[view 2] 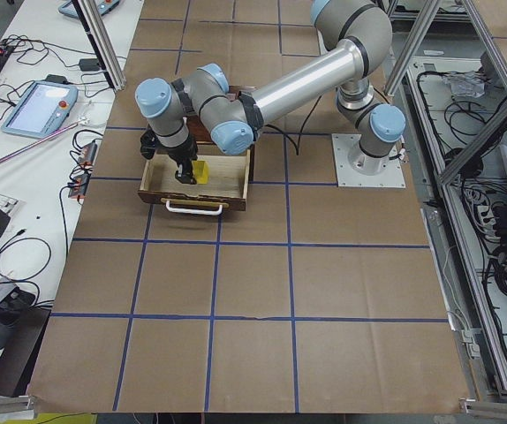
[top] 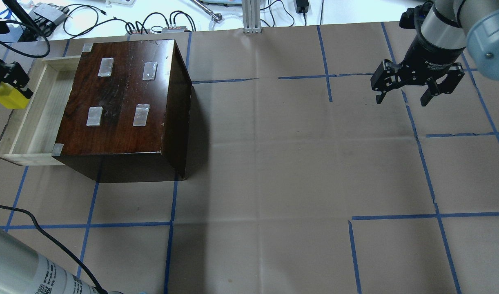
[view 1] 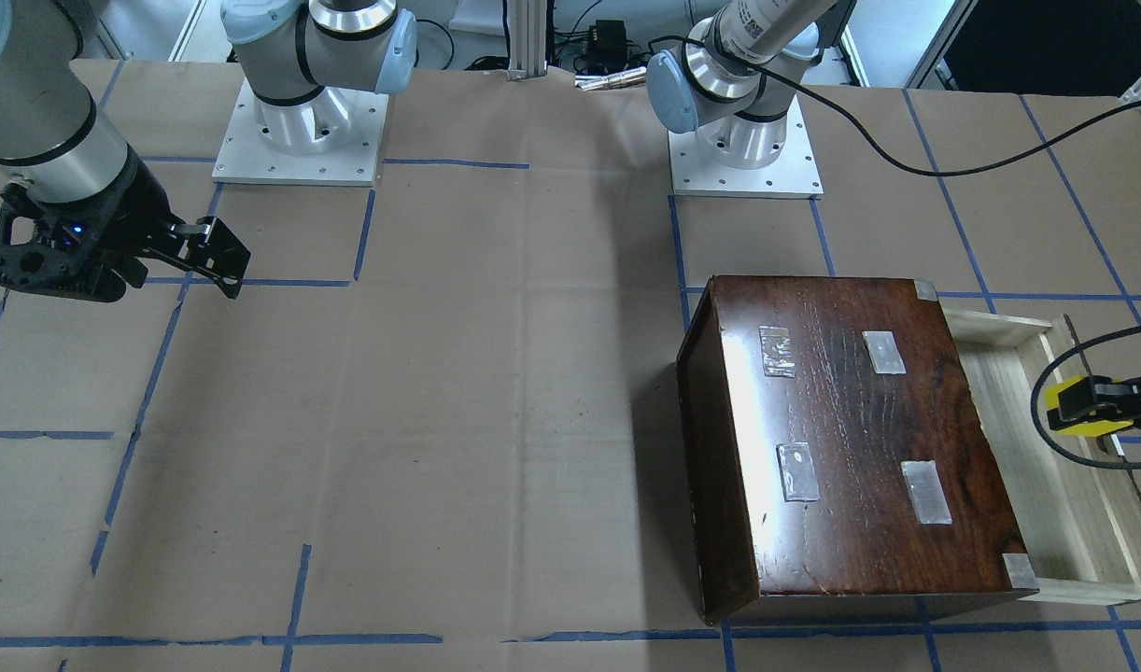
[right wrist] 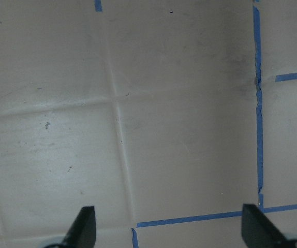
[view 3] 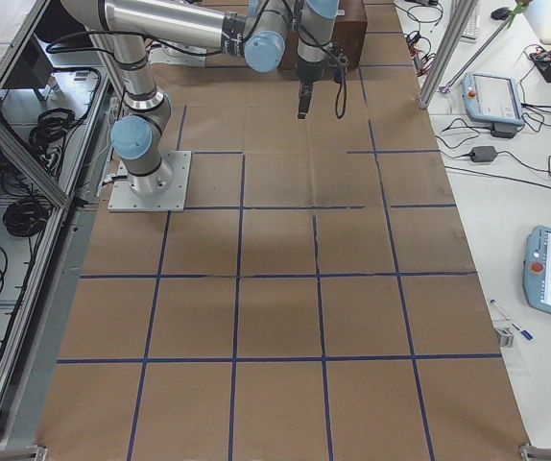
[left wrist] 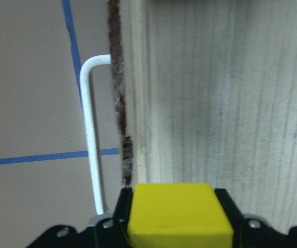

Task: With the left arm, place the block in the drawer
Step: 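Carry the yellow cube over the open drawer and lower it inside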

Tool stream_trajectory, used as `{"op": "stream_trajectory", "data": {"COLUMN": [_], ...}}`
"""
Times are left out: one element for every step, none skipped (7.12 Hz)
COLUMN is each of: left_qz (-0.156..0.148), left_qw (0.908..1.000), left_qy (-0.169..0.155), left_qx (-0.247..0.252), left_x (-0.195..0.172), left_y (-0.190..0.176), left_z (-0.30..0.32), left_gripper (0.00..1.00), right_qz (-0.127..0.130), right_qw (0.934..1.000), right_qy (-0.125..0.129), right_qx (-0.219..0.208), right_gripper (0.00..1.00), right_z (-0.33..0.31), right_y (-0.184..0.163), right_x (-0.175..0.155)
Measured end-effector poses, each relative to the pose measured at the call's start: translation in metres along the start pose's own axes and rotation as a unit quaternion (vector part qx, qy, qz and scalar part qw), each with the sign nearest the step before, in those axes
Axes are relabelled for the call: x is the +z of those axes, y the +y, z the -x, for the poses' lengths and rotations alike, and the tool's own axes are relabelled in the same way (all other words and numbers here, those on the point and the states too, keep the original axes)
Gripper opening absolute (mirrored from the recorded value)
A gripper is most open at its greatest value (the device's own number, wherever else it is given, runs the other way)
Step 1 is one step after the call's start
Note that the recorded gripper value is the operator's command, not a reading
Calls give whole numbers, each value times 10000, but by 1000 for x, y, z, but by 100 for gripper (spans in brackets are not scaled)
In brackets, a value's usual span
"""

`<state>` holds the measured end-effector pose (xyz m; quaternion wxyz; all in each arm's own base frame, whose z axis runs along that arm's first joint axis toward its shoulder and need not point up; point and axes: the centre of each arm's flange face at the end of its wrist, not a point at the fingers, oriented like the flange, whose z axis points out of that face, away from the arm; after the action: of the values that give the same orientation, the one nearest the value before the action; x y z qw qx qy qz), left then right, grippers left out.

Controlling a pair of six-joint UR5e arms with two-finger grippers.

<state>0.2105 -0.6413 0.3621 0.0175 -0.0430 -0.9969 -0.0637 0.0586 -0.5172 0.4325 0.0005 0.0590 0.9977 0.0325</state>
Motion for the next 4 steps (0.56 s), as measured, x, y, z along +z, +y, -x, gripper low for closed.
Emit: {"op": "stream_trajectory", "data": {"left_qz": [-25, 1, 43, 66], "left_qw": [10000, 10000, 10000, 9999], "left_qy": [2, 25, 51, 64], "left_qx": [-11, -11, -34, -72], "left_x": [14, 26, 36, 44], "left_y": [-3, -5, -6, -8], "left_z": [-9, -12, -14, -14], "left_gripper": [0, 0, 0, 1], "right_qz": [1, 2, 2, 2], "right_qw": [10000, 10000, 10000, 10000], "right_qy": [0, 0, 0, 0], "right_qx": [1, 2, 2, 5], "right_gripper": [100, 100, 100, 100], "right_z": [0, 0, 0, 0], "right_y": [0, 0, 0, 0], "right_x": [0, 0, 0, 0]}}
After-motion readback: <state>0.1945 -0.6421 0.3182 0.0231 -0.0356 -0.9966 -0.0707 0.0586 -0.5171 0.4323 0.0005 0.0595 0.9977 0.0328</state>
